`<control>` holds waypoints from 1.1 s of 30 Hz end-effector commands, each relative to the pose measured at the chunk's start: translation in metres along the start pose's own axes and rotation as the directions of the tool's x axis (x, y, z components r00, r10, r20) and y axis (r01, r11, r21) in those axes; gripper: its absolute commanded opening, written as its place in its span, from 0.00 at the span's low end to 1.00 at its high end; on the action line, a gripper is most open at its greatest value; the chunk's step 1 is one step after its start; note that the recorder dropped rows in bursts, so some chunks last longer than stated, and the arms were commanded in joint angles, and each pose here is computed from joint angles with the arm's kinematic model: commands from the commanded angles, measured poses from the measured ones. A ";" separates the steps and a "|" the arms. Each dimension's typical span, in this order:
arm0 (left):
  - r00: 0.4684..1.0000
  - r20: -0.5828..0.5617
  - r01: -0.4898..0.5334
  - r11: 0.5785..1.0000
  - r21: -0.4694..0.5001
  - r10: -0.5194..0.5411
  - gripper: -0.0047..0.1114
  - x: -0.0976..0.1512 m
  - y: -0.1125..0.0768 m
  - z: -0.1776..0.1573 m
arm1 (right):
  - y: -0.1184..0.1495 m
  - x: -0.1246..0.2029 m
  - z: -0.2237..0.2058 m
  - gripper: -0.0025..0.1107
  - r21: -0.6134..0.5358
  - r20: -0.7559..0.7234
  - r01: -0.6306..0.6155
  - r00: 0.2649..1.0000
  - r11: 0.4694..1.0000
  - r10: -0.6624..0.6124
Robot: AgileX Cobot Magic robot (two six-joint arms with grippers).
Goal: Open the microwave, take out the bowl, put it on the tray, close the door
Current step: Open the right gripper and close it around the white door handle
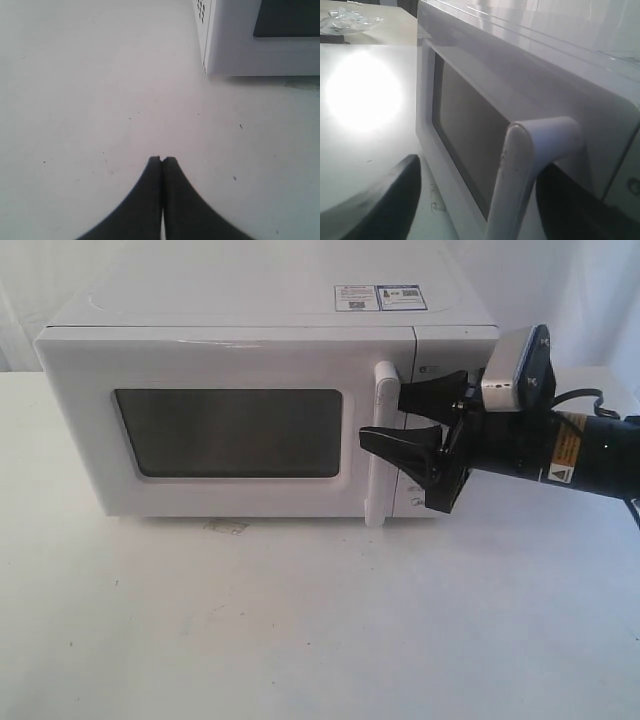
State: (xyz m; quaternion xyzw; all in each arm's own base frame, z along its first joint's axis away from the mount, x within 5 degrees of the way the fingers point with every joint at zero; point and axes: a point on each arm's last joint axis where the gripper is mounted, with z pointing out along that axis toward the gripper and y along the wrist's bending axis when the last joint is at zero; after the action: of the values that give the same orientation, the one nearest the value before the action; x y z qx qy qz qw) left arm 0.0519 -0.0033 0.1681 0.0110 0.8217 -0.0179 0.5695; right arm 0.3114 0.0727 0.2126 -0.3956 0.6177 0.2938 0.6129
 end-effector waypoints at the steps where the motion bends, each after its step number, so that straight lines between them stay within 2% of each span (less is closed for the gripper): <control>1: 1.000 -0.003 -0.002 1.000 -0.002 0.002 0.04 0.002 0.000 0.000 | 0.003 -0.007 0.010 0.56 -0.004 0.044 0.008 0.999 1.000 -0.007; 5: 1.000 -0.003 -0.002 1.000 -0.002 0.002 0.04 0.002 0.000 0.000 | 0.002 -0.009 0.015 0.55 0.030 0.053 -0.017 0.998 0.999 0.016; 7: 1.000 -0.003 -0.002 1.000 -0.002 0.002 0.04 0.002 0.000 0.000 | 0.001 -0.009 0.016 0.51 0.057 0.052 -0.081 0.996 0.995 0.078; 12: 1.000 -0.003 -0.002 1.000 -0.002 0.002 0.04 0.002 0.000 0.000 | -0.005 -0.007 0.016 0.35 0.122 0.068 -0.263 0.964 0.957 0.256; 16: 1.000 -0.003 -0.002 1.000 -0.002 0.002 0.04 0.002 0.000 0.000 | -0.008 -0.008 0.016 0.24 0.139 0.086 -0.323 0.946 0.936 0.314; 21: 1.000 -0.003 -0.002 1.000 -0.002 0.002 0.04 0.002 0.000 0.000 | -0.010 -0.007 0.017 0.04 0.176 0.087 -0.338 0.941 0.925 0.327; 28: 1.000 -0.003 -0.002 1.000 -0.002 0.002 0.04 0.002 0.000 0.000 | -0.014 -0.009 0.016 0.02 0.211 0.133 -0.376 0.925 0.902 0.355; 33: 1.000 -0.003 -0.002 1.000 -0.002 0.002 0.04 0.002 0.000 0.000 | -0.011 -0.008 0.017 0.09 0.186 0.108 -0.340 0.940 0.922 0.325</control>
State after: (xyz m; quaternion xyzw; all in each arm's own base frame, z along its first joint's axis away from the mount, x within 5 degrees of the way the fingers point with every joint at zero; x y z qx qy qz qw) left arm 0.0519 -0.0033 0.1681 0.0110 0.8217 -0.0179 0.5695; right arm 0.3179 0.0840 0.2132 -0.2256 0.6932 0.3459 0.5907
